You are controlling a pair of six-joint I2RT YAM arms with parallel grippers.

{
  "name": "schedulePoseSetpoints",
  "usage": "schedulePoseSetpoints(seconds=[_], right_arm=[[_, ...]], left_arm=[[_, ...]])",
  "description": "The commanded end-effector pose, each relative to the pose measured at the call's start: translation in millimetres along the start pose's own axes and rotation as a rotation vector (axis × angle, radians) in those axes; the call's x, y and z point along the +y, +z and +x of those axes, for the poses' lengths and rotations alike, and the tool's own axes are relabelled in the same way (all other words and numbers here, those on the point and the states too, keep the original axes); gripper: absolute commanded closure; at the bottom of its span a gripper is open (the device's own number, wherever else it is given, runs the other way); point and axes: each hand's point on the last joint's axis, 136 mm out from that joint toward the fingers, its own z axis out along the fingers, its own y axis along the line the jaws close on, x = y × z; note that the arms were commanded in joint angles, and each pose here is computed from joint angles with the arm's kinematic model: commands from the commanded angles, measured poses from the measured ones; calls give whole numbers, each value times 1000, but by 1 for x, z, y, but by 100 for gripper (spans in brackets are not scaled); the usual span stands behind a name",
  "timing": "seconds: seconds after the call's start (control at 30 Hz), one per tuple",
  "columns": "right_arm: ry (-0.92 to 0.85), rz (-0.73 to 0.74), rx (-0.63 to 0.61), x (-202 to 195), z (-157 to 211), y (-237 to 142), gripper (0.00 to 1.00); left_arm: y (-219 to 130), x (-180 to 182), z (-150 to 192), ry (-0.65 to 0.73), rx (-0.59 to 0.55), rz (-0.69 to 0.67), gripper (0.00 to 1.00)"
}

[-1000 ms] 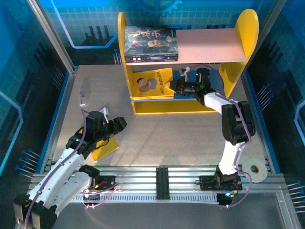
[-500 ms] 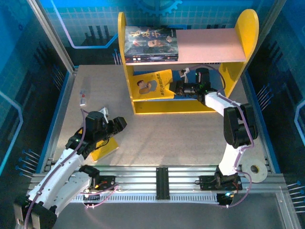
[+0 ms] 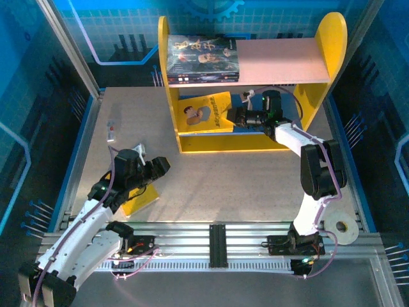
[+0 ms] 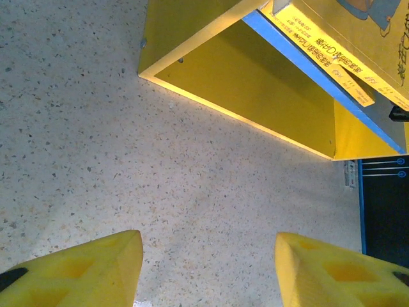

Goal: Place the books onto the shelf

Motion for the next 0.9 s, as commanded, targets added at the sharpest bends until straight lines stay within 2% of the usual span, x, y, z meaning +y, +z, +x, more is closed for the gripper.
schedulePoseSetpoints(seconds=[0.0, 0.43, 0.87], right_arm=[[-113, 56, -29, 22, -6, 0, 85], [-316, 396, -3, 11, 1, -4, 60], [-433, 614, 4, 4, -3, -10, 44]], left_arm=[[-2, -1, 0, 3, 0, 16, 43], [-3, -1, -1, 1, -1, 15, 43], [-4, -1, -2, 3, -5, 13, 43]])
